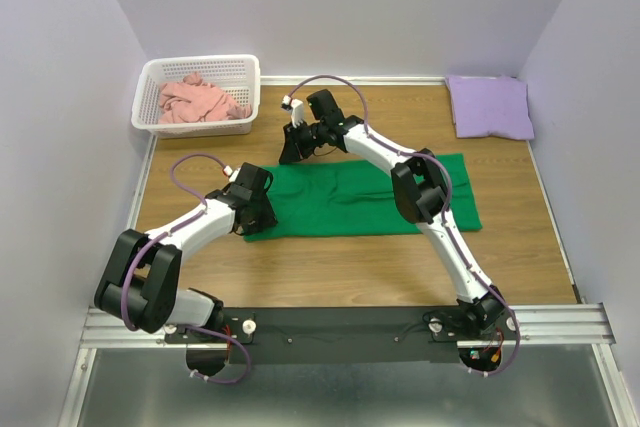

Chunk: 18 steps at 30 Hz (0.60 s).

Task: Fold and stack the t-shirts
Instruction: Fold the tshirt

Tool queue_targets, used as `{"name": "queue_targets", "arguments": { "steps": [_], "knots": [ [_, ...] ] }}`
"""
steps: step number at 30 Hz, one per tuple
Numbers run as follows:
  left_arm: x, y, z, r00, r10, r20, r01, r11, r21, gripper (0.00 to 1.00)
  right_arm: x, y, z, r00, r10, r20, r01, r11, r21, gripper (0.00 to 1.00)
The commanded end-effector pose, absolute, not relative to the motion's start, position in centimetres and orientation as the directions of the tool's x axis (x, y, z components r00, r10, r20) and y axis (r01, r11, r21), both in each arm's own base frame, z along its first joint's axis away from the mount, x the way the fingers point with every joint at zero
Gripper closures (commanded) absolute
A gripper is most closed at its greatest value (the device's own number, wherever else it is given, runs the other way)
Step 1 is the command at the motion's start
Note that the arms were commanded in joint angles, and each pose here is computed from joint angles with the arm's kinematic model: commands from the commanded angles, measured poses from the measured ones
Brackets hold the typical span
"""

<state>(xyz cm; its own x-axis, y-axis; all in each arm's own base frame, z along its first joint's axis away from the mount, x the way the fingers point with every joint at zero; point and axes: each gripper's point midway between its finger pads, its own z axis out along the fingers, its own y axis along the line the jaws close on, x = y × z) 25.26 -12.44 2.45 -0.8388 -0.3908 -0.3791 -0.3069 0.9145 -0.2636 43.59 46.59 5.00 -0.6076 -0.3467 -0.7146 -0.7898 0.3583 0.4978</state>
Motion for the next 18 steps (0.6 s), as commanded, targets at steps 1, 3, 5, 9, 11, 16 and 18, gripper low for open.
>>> {"name": "queue_targets", "arguments": {
  "steps": [1, 3, 5, 9, 11, 16, 18],
  "knots": [
    [24.6, -12.5, 1.7, -0.854, -0.381, -0.353, -0.303, 0.918, -0.257, 0.51, 43.0, 47.0, 4.5, -0.604, -0.354, -0.714, -0.795, 0.331, 0.509, 0.73],
    [24.7, -12.5, 1.8, -0.853, -0.382, -0.356, -0.301, 0.917, -0.262, 0.51, 42.8, 47.0, 4.1, -0.612, -0.359, -0.705, -0.790, 0.328, 0.518, 0.73],
    [24.6, -12.5, 1.8, -0.853, -0.382, -0.356, -0.302, 0.917, -0.260, 0.51, 42.7, 46.9, 4.0, -0.612, -0.361, -0.703, -0.790, 0.326, 0.520, 0.73],
    [24.5, -12.5, 1.7, -0.854, -0.381, -0.354, -0.302, 0.917, -0.260, 0.51, 42.7, 46.9, 3.8, -0.614, -0.363, -0.701, -0.788, 0.330, 0.519, 0.77],
    [24.5, -12.5, 1.7, -0.854, -0.381, -0.354, -0.301, 0.917, -0.262, 0.51, 42.6, 47.0, 3.7, -0.613, -0.364, -0.701, -0.789, 0.328, 0.519, 0.77],
    [24.3, -12.4, 1.7, -0.853, -0.383, -0.355, -0.302, 0.916, -0.263, 0.51, 42.7, 46.7, 2.9, -0.617, -0.371, -0.694, -0.785, 0.347, 0.513, 0.71],
    [24.3, -12.4, 1.7, -0.853, -0.384, -0.353, -0.303, 0.916, -0.263, 0.51, 42.9, 46.6, 2.8, -0.615, -0.370, -0.697, -0.786, 0.357, 0.504, 0.69]
  ]
}}
